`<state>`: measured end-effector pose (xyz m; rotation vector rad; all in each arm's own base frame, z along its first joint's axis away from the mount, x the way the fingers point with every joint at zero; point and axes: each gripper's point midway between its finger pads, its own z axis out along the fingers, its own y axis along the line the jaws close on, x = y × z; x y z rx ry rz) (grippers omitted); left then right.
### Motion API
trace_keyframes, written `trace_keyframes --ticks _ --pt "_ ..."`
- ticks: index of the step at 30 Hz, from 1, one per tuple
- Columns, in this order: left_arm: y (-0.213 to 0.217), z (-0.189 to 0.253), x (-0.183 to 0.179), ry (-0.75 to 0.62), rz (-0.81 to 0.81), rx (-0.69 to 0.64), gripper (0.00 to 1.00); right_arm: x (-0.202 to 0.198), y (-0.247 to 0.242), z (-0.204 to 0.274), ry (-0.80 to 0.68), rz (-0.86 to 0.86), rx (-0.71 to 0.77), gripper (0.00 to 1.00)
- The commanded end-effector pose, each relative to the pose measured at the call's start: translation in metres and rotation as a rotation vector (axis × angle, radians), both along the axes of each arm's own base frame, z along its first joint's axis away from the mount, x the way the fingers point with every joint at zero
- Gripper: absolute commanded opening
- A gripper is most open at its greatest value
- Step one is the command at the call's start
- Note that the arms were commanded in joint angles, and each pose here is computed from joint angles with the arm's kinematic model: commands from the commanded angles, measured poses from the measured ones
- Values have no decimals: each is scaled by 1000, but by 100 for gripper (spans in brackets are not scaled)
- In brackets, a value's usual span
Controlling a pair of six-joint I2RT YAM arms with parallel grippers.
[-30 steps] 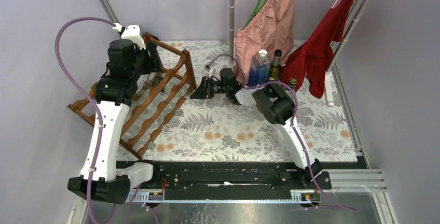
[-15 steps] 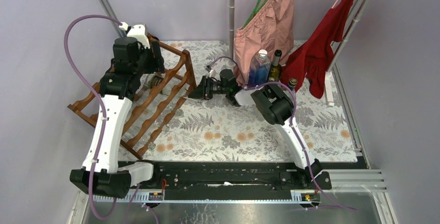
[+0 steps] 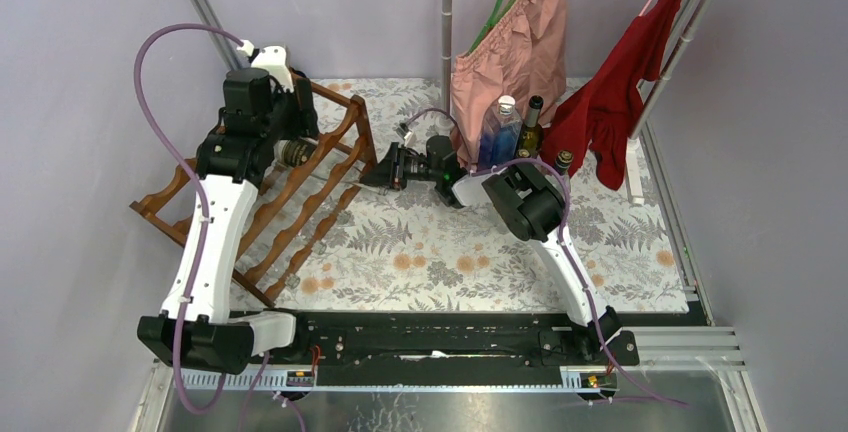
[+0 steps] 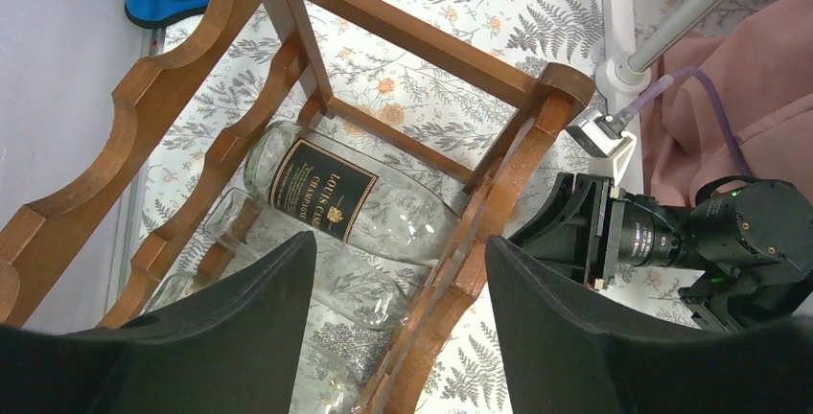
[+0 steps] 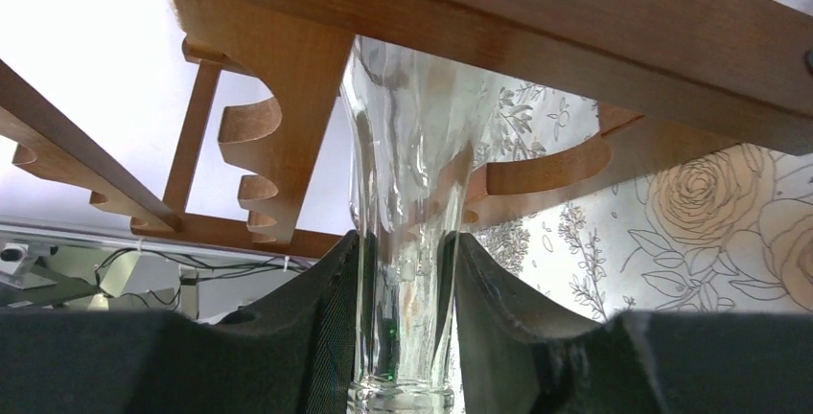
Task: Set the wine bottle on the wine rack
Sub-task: Place the wine bottle in the wine rack.
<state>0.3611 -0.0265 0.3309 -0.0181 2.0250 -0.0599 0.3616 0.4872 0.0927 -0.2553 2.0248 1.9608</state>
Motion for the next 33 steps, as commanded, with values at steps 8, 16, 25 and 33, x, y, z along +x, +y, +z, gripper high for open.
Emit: trace_keyframes --ticks 8,16,25,33 --pt "-3 12 9 -38 -30 24 72 20 12 88 -283 -121 213 0" --pt "-4 8 10 -27 -37 24 72 21 22 89 -275 -136 223 0" --pt "-5 5 9 -22 -36 15 72 30 36 70 -237 -162 118 0" --pt "-6 7 7 -27 -35 2 73 24 41 26 -257 -102 -88 20"
